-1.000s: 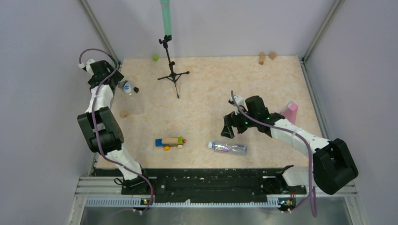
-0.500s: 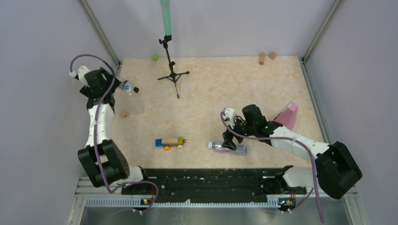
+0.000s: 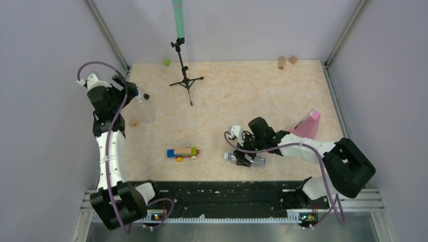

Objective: Unscrew the bottle caps
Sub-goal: Move the plastic bottle to the center of the board, then pick up the plastic bottle at the center of the board.

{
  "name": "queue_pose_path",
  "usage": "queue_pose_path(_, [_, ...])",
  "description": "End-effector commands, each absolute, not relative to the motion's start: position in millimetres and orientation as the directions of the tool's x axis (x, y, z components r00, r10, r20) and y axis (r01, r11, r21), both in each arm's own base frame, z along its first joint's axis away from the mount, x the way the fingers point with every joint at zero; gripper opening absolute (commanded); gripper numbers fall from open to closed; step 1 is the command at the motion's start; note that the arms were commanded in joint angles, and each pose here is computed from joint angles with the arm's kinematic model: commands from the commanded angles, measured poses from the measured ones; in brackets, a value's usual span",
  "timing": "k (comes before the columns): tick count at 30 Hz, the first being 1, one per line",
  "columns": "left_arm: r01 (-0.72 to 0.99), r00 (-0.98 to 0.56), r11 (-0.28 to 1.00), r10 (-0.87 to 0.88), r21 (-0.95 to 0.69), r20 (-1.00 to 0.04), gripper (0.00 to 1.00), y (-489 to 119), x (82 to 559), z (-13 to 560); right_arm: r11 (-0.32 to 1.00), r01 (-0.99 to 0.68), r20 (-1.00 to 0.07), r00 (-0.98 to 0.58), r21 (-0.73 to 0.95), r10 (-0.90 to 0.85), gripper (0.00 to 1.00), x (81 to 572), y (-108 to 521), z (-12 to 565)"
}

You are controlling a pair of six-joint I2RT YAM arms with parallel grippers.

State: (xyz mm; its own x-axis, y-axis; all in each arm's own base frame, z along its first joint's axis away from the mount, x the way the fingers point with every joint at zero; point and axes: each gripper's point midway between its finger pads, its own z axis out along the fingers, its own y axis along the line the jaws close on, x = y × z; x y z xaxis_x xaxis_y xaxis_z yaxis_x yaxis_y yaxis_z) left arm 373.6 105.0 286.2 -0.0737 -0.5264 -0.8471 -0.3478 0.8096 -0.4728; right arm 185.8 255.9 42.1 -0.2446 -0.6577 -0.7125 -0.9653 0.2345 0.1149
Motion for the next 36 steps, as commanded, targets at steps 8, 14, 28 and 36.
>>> queue_pose_path(8, [0.123, -0.142, 0.852, -0.493, -0.509, -0.859, 0.88, -16, 361, 335, 0.288, -0.952, -0.737, -0.265, 0.099, -0.622, 0.66, 219, 286, 54])
queue_pose_path(14, [0.288, -0.189, 0.831, -0.438, -0.476, -0.879, 0.88, -72, 355, 331, 0.382, -0.903, -0.748, -0.39, 0.197, -0.537, 0.45, 227, 302, 64])
queue_pose_path(28, [0.49, -0.327, 0.652, -0.478, -0.579, -0.815, 0.87, -170, 306, 276, 0.618, -0.652, -0.866, -0.49, 0.439, 0.097, 0.28, 283, 319, 185])
queue_pose_path(36, [0.588, -0.496, 0.441, -0.466, -0.678, -0.733, 0.83, -219, 261, 248, 0.531, -0.35, -0.63, -0.535, 0.772, 0.563, 0.12, 315, 289, 220])
